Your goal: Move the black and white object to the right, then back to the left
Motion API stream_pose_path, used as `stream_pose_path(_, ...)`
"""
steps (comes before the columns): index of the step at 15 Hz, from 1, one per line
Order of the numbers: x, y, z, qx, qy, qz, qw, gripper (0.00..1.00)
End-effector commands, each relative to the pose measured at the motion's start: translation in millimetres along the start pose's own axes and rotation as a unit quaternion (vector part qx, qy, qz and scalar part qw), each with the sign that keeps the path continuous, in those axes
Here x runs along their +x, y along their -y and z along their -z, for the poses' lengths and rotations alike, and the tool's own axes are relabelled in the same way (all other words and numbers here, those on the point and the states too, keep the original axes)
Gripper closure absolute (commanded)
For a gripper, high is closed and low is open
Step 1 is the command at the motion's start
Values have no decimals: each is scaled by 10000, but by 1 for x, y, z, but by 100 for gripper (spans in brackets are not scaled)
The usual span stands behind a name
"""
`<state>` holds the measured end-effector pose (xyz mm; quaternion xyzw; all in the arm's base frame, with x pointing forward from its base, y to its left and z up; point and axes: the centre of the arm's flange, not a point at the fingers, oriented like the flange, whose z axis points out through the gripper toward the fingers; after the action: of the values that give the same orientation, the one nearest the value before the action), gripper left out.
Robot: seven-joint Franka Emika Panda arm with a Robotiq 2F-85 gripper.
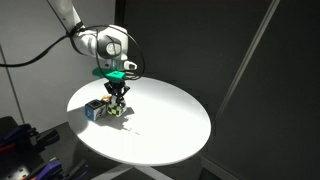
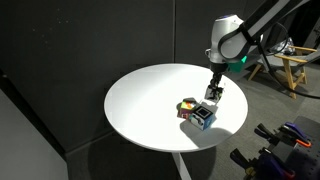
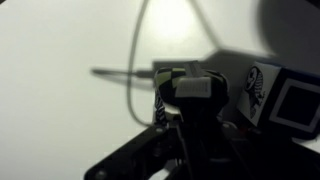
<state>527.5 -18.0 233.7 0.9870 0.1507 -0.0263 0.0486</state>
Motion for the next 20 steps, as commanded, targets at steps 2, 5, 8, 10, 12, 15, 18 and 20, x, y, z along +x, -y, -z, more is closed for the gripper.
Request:
stream_pose_path(2,1,1,-29,19,1,-63,10000,95)
stream_pose_path(5,1,0,-41,23,25,-60,10000,95)
stream_pose_path(8,0,-1,-48,11,64,-48,10000,58)
stream_pose_path(10,-2,-1,-50,12,94,-49,9999,53)
stream_pose_path(12,-3,-2,-51,18,118,-53,9999,37)
stream_pose_path(15,-5,-3,-49,18,145,-59,9999,14)
stream_pose_path(18,-8,-6,-47,0,173,-76,9998,0)
stream_pose_path(20,-11,-8,-45,-7,177,-66,9998,0)
